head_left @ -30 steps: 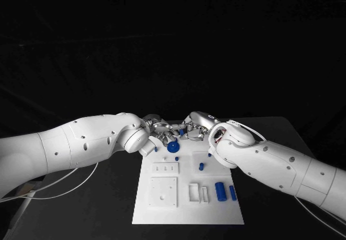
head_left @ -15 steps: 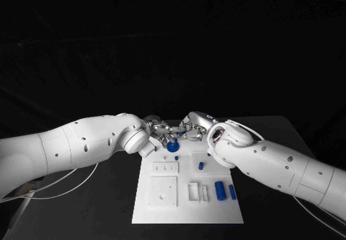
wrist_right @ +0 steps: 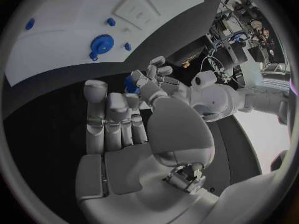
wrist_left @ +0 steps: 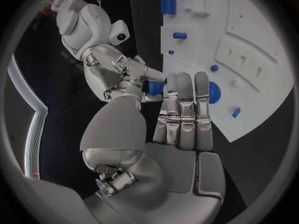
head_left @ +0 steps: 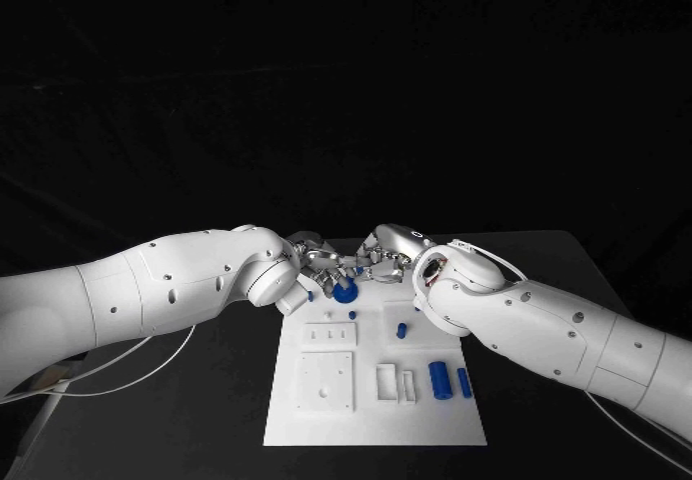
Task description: Assemble the parts on the task board
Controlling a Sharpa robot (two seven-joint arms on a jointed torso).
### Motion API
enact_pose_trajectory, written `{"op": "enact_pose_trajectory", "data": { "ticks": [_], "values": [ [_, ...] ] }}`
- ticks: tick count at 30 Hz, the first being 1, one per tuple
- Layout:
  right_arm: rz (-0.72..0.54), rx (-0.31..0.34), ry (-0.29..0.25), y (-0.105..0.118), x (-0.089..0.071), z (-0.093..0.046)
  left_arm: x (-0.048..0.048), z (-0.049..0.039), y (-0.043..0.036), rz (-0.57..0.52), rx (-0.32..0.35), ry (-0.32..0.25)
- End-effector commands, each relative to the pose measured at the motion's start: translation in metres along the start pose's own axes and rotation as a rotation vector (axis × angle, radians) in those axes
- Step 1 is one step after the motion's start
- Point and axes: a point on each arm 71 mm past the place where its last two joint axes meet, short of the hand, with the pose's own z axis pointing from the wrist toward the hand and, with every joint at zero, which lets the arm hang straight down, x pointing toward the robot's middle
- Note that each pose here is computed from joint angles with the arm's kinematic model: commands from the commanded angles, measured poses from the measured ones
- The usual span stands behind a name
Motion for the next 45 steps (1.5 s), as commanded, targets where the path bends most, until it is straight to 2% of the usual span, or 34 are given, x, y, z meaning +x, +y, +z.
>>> {"op": "enact_pose_trajectory", "data": {
  "ticks": [1,33,45],
  "values": [
    [-0.012,0.000,0.017,0.0004,0.0016,-0.0001,0.0024,0.0003,-0.0010,0.014,0.002,0.021],
    [-0.018,-0.009,0.028,0.0048,0.0041,0.0003,0.0051,0.0037,-0.0019,0.014,-0.018,0.021],
    [-0.025,-0.007,0.031,0.0037,0.0049,0.0003,0.0065,0.0052,0.0005,0.014,-0.030,0.031]
  ]
}}
